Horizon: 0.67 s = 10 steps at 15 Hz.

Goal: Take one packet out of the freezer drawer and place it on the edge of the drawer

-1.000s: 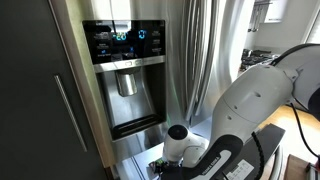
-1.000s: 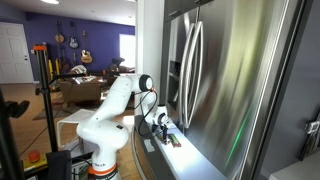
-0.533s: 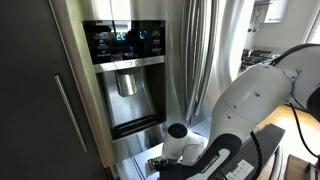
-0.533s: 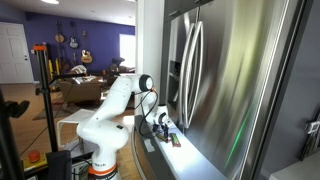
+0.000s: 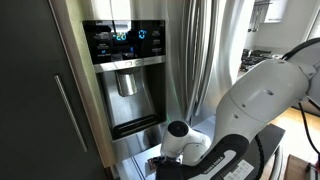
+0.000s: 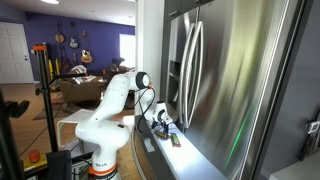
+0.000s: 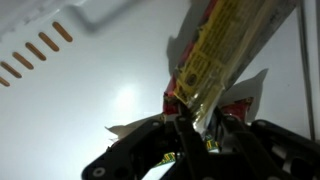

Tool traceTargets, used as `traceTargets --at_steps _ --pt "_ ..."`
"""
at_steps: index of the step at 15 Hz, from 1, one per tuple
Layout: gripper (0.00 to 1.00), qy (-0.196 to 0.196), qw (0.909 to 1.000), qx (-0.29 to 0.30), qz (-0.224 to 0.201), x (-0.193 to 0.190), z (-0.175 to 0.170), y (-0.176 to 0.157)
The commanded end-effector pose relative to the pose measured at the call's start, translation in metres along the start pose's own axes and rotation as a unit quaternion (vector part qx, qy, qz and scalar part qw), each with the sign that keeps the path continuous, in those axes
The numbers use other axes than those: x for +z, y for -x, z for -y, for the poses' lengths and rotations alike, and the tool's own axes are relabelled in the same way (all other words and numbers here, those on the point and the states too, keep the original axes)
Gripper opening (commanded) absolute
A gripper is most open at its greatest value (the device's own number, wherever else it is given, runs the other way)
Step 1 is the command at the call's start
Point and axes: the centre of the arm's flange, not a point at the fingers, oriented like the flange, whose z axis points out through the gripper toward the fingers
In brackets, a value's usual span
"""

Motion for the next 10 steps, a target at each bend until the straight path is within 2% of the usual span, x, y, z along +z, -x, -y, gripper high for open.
traceTargets --at_steps 1,7,10 --pt "0.05 0.001 0.9992 0.037 -0.016 -0.045 -0.014 0.017" --pt "0.04 -0.016 0.9917 0.114 -0.058 -0.107 -0.034 0.017" --pt "0.04 -0.016 0.9888 0.129 -0.072 -0.132 -0.05 0.012"
